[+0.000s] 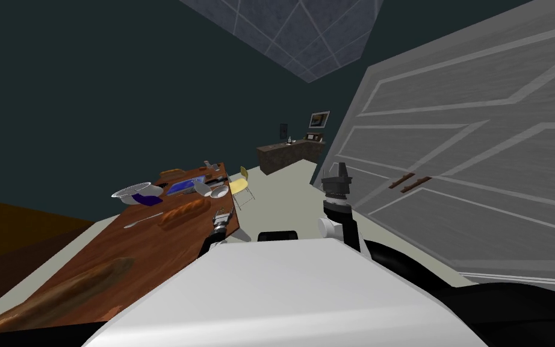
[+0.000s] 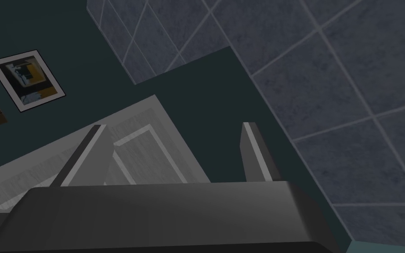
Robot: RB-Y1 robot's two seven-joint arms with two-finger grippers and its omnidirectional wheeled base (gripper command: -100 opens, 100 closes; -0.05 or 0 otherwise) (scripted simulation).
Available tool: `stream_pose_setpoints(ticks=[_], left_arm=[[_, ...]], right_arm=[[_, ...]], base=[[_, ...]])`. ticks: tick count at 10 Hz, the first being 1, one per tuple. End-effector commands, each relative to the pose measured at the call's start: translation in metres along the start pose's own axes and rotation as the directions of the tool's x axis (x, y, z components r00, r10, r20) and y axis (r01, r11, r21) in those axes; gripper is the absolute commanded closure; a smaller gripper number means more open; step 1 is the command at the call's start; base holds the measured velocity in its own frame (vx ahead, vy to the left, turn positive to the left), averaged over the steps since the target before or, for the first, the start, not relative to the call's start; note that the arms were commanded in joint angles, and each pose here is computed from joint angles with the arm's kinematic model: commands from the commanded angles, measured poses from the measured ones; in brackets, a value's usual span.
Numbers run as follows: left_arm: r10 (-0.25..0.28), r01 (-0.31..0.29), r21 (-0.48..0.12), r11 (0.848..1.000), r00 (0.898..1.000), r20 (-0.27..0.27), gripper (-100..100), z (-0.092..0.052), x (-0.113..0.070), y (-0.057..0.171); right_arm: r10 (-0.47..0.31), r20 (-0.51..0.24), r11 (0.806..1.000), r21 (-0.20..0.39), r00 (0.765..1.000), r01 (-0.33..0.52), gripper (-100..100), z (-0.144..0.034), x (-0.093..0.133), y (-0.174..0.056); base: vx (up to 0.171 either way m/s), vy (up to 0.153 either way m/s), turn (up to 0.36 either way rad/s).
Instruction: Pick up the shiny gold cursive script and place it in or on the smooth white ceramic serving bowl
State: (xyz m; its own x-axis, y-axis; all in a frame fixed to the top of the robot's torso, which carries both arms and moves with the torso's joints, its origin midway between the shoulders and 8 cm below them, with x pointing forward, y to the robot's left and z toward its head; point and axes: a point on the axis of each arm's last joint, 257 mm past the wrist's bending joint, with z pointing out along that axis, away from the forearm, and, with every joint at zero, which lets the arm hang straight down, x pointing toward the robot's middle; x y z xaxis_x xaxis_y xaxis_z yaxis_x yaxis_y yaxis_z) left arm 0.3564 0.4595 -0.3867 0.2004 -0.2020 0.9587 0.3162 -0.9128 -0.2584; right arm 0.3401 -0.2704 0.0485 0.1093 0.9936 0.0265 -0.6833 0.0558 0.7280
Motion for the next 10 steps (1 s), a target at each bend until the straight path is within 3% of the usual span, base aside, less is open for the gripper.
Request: stream_pose_setpoints(ticks=[1,3,5,6,10], left_arm=[[-0.03,0.03,0.013,0.999,0.999,0.024,-100,-0.001,-0.012,-0.004],[-0.111,0.107,0.056,0.993,0.991,0.08,-100,-0.009,-0.039,-0.013],[-0.185,0.173,0.101,0.98,0.975,0.123,-100,-0.017,-0.063,-0.018],[-0.183,0.171,0.103,0.98,0.975,0.126,-100,-0.018,-0.065,-0.019],[-0.296,0.265,0.178,0.948,0.938,0.181,-100,-0.035,-0.099,-0.021]], right_arm=[[0.0,0.0,1.0,0.0,1.0,0.0,0,0.0,0.0,0.0],[0.0,0.0,1.0,0.0,1.0,0.0,0,0.0,0.0,0.0],[0.0,0.0,1.0,0.0,1.0,0.0,0,0.0,0.0,0.0],[0.0,0.0,1.0,0.0,1.0,0.0,0,0.0,0.0,0.0],[0.0,0.0,1.0,0.0,1.0,0.0,0,0.0,0.0,0.0]], base=[[0.096,0.032,0.013],[0.085,0.042,0.044],[0.115,0.05,0.068],[0.08,0.032,0.02],[0.081,0.039,0.062]])
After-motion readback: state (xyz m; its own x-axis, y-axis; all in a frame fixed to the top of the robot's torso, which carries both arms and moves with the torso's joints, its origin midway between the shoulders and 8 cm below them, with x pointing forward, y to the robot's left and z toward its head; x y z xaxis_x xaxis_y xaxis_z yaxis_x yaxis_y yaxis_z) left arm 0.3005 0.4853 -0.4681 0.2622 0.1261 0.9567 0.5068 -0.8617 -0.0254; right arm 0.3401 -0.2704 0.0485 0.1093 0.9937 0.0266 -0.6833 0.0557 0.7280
